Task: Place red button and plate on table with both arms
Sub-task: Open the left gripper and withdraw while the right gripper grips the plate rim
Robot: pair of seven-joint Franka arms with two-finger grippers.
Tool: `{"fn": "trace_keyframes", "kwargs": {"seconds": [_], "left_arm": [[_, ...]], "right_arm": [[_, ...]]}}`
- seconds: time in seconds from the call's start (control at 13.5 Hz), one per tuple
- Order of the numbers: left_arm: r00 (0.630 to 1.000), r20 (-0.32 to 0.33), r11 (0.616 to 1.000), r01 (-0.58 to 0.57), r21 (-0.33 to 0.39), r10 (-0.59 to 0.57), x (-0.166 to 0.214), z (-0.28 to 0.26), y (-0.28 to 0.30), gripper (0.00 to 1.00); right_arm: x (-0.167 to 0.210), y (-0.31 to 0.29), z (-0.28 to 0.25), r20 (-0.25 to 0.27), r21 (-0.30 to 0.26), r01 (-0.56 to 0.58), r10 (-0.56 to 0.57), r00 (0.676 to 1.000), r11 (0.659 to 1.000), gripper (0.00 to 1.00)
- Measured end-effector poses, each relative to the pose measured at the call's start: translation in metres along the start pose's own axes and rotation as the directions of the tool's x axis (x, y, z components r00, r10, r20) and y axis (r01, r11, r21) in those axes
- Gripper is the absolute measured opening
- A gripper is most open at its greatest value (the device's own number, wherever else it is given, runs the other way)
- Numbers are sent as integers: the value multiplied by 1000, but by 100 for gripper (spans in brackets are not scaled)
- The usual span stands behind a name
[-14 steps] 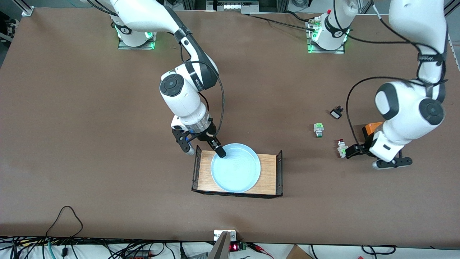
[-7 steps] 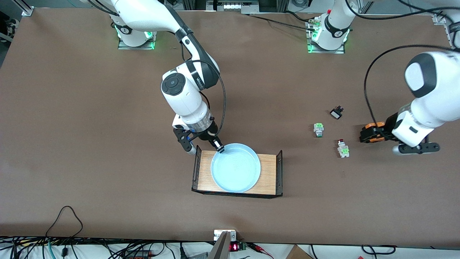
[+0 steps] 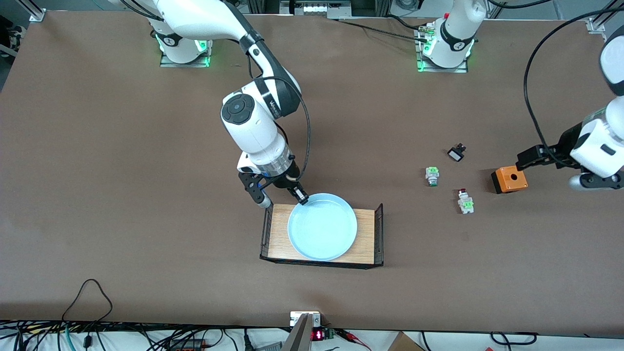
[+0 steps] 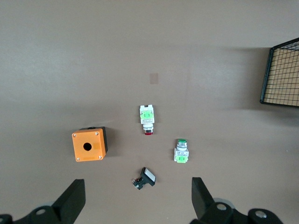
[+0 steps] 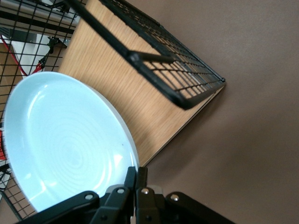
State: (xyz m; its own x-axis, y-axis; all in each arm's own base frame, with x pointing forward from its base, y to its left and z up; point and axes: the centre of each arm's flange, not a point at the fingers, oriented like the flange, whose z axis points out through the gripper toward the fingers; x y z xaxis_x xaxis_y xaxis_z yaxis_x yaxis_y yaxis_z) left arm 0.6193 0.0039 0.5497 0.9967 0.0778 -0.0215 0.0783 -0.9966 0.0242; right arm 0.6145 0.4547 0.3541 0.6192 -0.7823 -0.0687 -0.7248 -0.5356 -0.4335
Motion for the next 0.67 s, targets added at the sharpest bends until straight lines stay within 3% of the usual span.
{"fn": "trace_keyframes", "kwargs": {"seconds": [0.3,0.67], "left_arm": [[999,-38,1000,-4,-6,4,-3,-26,1,100],[996,-83,999,-24,-33,21,-17,-58,-6,100]], "right_arm": [[-15,-5,-10,19,-18,18,-18,1000,1000,2],[-20,-42,-117,71,-67,37,-32,997,997,2]]}}
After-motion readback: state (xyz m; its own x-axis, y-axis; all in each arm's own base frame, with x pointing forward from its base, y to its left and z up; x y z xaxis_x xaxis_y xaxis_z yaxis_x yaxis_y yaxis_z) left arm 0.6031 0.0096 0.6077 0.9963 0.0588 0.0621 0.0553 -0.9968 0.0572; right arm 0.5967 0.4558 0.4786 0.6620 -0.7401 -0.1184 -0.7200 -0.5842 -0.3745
